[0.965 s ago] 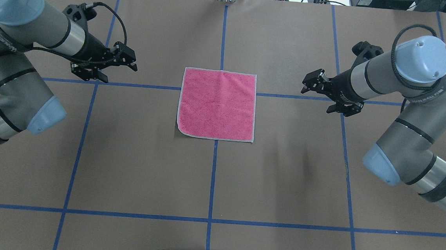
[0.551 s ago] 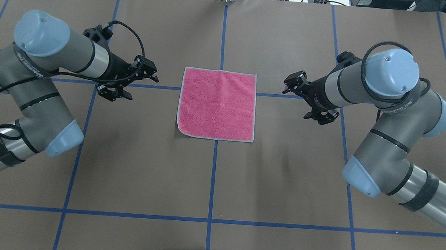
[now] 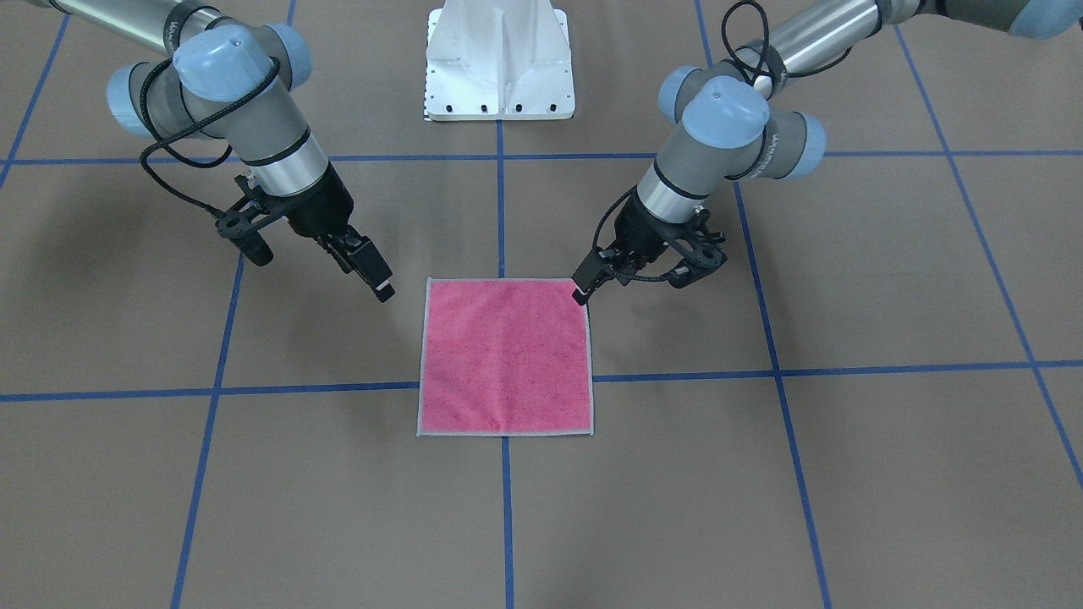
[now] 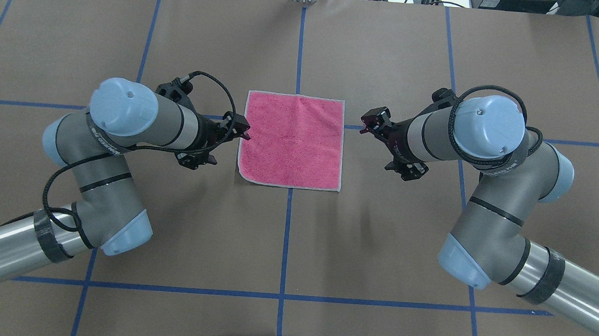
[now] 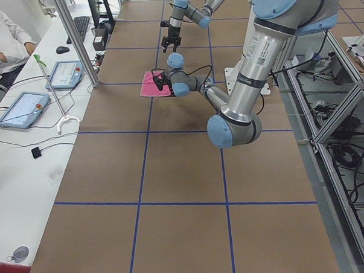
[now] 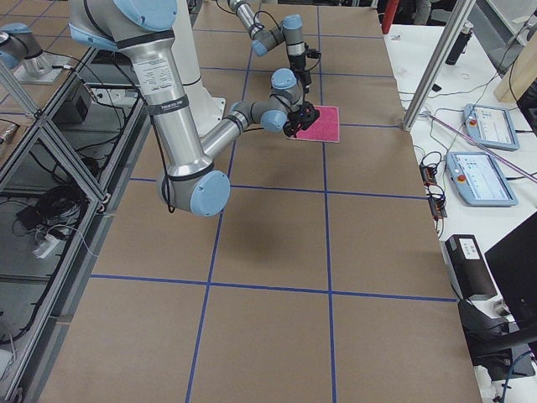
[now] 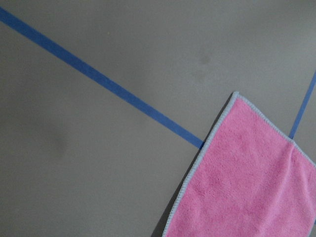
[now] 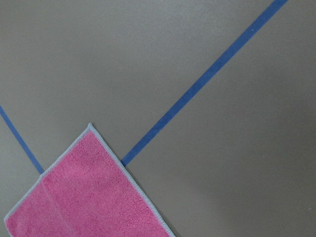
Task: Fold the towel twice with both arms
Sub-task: 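Lower the left gripper onto the towel corner nearest it and grasp it, then lower the right gripper to the towel corner nearest it and grasp it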
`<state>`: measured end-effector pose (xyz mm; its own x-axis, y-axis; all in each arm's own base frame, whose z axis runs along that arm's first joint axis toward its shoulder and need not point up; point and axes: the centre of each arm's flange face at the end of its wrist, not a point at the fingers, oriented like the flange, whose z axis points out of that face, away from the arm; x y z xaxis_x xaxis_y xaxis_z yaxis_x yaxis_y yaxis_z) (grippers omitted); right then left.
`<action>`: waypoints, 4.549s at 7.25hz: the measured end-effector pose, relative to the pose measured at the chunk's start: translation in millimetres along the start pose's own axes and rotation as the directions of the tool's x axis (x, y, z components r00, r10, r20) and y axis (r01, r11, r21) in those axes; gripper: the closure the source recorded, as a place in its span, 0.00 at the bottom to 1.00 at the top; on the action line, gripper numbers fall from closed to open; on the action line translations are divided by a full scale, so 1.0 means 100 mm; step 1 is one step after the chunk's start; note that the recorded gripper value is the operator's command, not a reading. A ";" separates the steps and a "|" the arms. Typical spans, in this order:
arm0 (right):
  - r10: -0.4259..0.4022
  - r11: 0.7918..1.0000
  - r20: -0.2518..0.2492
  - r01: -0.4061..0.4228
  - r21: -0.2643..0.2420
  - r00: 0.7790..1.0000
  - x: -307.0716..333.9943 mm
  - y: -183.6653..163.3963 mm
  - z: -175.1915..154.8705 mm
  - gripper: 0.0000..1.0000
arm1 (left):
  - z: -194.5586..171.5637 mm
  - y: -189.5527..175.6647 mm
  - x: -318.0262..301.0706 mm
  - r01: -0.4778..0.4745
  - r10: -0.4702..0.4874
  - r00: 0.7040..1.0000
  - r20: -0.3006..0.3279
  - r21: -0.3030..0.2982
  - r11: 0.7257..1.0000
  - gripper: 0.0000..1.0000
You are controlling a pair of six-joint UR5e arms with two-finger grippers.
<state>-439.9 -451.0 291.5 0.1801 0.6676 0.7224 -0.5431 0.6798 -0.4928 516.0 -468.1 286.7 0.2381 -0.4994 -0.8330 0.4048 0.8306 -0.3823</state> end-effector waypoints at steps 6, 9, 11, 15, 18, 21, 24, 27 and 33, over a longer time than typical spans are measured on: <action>-0.007 1.000 0.008 0.007 0.005 1.000 0.01 0.13 0.04 0.03 | 0.26 0.15 0.01 -0.015 0.014 1.000 0.024 0.009 1.000 0.47; -0.008 1.000 0.008 0.008 0.004 1.000 0.00 0.14 0.05 0.03 | 0.26 0.16 -0.02 -0.016 0.016 0.999 0.030 0.005 1.000 0.53; -0.009 1.000 0.007 0.008 0.004 1.000 0.00 0.14 0.05 0.03 | 0.26 0.18 -0.02 -0.018 0.018 0.999 0.030 0.002 1.000 0.58; -0.009 1.000 0.007 0.009 0.003 1.000 0.01 0.15 0.05 0.03 | 0.28 0.25 -0.04 -0.036 0.036 0.999 0.035 -0.009 0.999 0.64; -0.010 1.000 0.007 0.010 0.003 1.000 0.01 0.16 0.05 0.03 | 0.28 0.31 -0.05 -0.043 0.044 0.998 0.033 -0.018 0.999 0.76; -0.010 1.000 0.006 0.010 0.003 1.000 0.01 0.15 0.05 0.03 | 0.26 0.33 -0.05 -0.045 0.045 0.999 0.031 -0.019 0.999 0.91; -0.025 1.000 -0.007 0.025 0.005 1.000 0.09 0.27 0.14 0.02 | 0.25 0.33 -0.05 -0.045 0.045 0.999 0.030 -0.019 0.999 1.00; -0.075 0.997 -0.034 0.076 0.011 0.997 0.34 0.67 0.36 0.02 | 0.17 0.37 0.00 -0.049 0.049 0.999 0.017 -0.030 0.998 1.00; -0.113 0.992 -0.069 0.117 0.055 0.991 0.63 0.95 0.66 0.10 | -0.02 0.38 0.03 -0.053 0.053 0.999 -0.008 -0.056 0.997 1.00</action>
<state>-534.4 -364.7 322.3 0.2960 0.6060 0.7384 -0.5629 0.7352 -0.3777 530.2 -437.2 268.8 0.2519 -0.4529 -0.8552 0.3419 0.8684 -0.3592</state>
